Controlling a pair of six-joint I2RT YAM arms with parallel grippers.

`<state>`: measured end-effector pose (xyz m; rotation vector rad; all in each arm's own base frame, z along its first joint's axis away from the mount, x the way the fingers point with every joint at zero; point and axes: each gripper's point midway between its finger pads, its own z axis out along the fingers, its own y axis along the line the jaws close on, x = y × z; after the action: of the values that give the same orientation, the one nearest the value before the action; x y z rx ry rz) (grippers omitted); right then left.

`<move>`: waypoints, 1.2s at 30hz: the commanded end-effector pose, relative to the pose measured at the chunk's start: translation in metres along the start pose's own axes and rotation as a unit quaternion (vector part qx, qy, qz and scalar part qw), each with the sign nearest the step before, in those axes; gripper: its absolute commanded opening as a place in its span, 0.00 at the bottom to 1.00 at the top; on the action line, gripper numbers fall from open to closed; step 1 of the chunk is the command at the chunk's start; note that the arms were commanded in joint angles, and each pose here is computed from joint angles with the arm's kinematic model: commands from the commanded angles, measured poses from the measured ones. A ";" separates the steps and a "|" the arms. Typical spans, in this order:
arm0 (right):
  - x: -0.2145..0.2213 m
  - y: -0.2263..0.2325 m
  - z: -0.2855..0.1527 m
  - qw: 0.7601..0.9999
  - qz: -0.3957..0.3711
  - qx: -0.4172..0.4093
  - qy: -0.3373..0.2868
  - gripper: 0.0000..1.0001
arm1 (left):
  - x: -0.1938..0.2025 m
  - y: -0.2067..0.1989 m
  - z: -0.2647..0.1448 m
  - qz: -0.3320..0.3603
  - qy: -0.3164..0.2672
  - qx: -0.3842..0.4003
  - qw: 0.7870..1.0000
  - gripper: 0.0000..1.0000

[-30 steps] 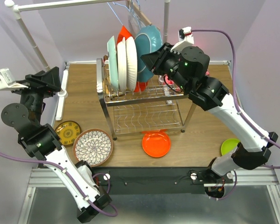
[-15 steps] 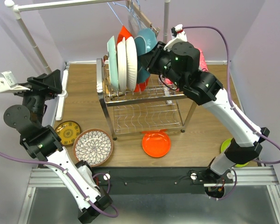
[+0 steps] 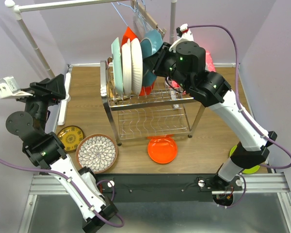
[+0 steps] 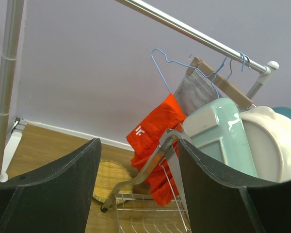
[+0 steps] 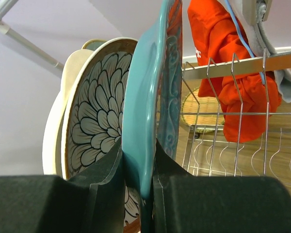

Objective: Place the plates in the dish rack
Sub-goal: Insert the plate into the dish rack

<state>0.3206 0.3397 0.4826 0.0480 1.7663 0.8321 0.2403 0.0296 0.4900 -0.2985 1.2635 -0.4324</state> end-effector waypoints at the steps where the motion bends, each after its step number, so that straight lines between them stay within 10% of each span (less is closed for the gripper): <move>1: -0.046 0.025 -0.016 0.996 0.028 -0.038 -0.071 0.01 | -0.001 -0.004 -0.001 0.002 -0.007 0.006 1.000 0.73; 29: -0.018 0.019 -0.014 0.997 -0.041 -0.017 -0.057 0.01 | 0.001 -0.001 0.000 -0.006 -0.004 0.005 1.000 0.73; 36: -0.008 0.026 -0.010 0.998 -0.040 -0.031 -0.043 0.20 | 0.000 -0.001 0.001 -0.007 -0.004 0.005 1.000 0.73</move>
<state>0.3096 0.3542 0.4575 -0.0834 1.7912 0.7214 0.2423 0.0308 0.4846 -0.3167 1.2679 -0.4501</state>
